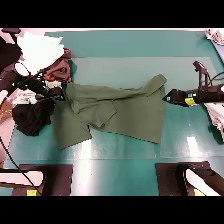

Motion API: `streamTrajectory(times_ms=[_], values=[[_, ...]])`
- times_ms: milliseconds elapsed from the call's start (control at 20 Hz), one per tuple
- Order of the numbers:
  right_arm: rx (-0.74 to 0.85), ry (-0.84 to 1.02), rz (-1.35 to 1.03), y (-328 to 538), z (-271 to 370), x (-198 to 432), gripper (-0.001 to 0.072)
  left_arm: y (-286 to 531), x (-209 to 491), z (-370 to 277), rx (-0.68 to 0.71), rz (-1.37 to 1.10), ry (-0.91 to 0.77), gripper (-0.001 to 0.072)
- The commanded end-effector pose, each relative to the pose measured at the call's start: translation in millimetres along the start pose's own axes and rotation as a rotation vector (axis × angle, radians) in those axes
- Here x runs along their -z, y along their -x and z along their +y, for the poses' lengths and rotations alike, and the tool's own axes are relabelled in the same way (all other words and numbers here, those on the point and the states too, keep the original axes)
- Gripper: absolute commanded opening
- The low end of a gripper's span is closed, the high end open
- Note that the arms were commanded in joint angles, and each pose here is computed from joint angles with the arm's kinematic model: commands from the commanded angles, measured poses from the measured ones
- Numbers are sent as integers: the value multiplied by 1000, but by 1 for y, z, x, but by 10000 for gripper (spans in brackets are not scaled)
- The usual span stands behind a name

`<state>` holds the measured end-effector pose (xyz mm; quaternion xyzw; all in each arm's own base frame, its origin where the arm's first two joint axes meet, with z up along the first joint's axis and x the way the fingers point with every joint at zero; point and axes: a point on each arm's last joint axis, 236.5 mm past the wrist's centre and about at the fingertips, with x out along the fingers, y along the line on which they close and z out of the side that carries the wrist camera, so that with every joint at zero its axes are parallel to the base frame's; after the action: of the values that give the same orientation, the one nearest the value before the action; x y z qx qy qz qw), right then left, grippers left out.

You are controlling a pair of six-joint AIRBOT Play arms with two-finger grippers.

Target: Fold the shirts.

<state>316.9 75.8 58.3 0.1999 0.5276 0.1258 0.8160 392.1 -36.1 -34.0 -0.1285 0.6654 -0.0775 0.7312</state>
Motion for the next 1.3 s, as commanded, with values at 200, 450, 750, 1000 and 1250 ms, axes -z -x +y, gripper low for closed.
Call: streamTrajectory(times_ms=[200,450,750,1000,1250], values=[[-15,13,-23,13,5,41,573,-8,-7,39,-134,-19,-32,689],[-14,-12,-10,9,1,59,573,-8,-14,40,10,-43,49,689],[-14,-14,13,8,0,64,572,-33,-3,28,86,39,21,688],[-7,-10,30,8,-1,68,573,-33,-1,12,160,50,-10,464],[52,11,58,9,-16,75,572,-29,20,5,196,138,-34,464]])
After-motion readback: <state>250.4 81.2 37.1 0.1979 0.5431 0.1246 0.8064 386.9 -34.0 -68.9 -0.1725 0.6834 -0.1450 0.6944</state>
